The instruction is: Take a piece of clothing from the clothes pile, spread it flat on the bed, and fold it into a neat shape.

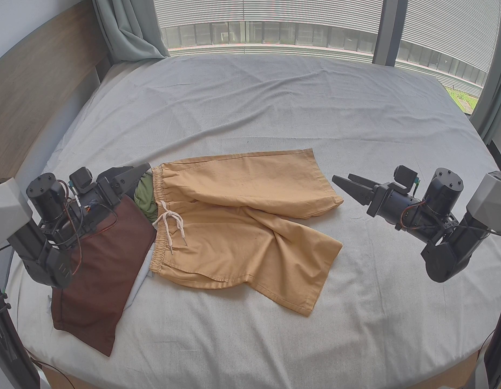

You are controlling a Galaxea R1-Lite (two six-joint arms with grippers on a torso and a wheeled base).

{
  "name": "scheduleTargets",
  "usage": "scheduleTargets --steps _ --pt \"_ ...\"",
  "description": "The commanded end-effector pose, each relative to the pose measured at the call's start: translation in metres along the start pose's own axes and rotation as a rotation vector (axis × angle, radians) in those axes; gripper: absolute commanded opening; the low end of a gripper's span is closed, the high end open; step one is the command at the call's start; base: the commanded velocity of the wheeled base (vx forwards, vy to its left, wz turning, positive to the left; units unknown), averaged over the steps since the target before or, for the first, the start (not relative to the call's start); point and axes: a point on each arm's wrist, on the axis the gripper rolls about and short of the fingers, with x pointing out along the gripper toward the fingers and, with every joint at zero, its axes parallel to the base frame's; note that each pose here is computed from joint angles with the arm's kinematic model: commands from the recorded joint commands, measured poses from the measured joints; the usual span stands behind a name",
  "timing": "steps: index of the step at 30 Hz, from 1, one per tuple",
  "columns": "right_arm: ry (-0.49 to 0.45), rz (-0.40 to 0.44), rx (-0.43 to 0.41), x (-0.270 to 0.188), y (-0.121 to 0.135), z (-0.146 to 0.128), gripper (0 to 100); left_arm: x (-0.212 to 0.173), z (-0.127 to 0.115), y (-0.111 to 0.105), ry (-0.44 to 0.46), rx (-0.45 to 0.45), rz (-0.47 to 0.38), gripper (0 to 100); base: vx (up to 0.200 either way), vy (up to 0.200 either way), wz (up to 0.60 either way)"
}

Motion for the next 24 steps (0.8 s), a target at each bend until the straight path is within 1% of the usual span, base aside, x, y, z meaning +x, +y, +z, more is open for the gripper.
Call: scheduleTargets --steps 1,6,9,13,18,20,21,24 --pt "0.003 0.012 -0.002 -0.011 0.016 0.003 100 -0.020 0.017 -0.024 -0.018 0.035 -0.034 100 0.000 0.000 0.00" --pt "0.031 -0.003 0.014 -0.023 0.021 -0.003 100 -0.028 0.016 -0.031 0.012 0.034 -0.060 100 0.000 0.000 0.00" --pt "0.056 0.001 0.025 -0.031 0.023 -0.006 100 -0.032 0.017 -0.029 0.028 0.034 -0.070 100 0.000 0.000 0.00" --pt "0.060 0.016 0.011 -0.033 0.022 -0.004 100 -0.034 0.017 -0.031 0.038 0.038 -0.082 100 0.000 0.000 0.00" --pt "0.071 0.016 0.013 -0.034 0.023 -0.008 100 -0.038 0.016 -0.033 0.056 0.032 -0.093 100 0.000 0.000 0.00" --pt "0.075 0.017 0.015 -0.034 0.023 -0.009 100 -0.045 0.019 -0.032 0.073 0.034 -0.103 100 0.000 0.000 0.00" --pt "0.078 0.018 0.015 -0.034 0.024 -0.010 100 -0.051 0.018 -0.032 0.100 0.032 -0.122 100 0.000 0.000 0.00" --pt "0.083 0.016 0.008 -0.035 0.024 -0.011 100 -0.058 0.016 -0.038 0.130 0.070 -0.153 100 0.000 0.000 0.00"
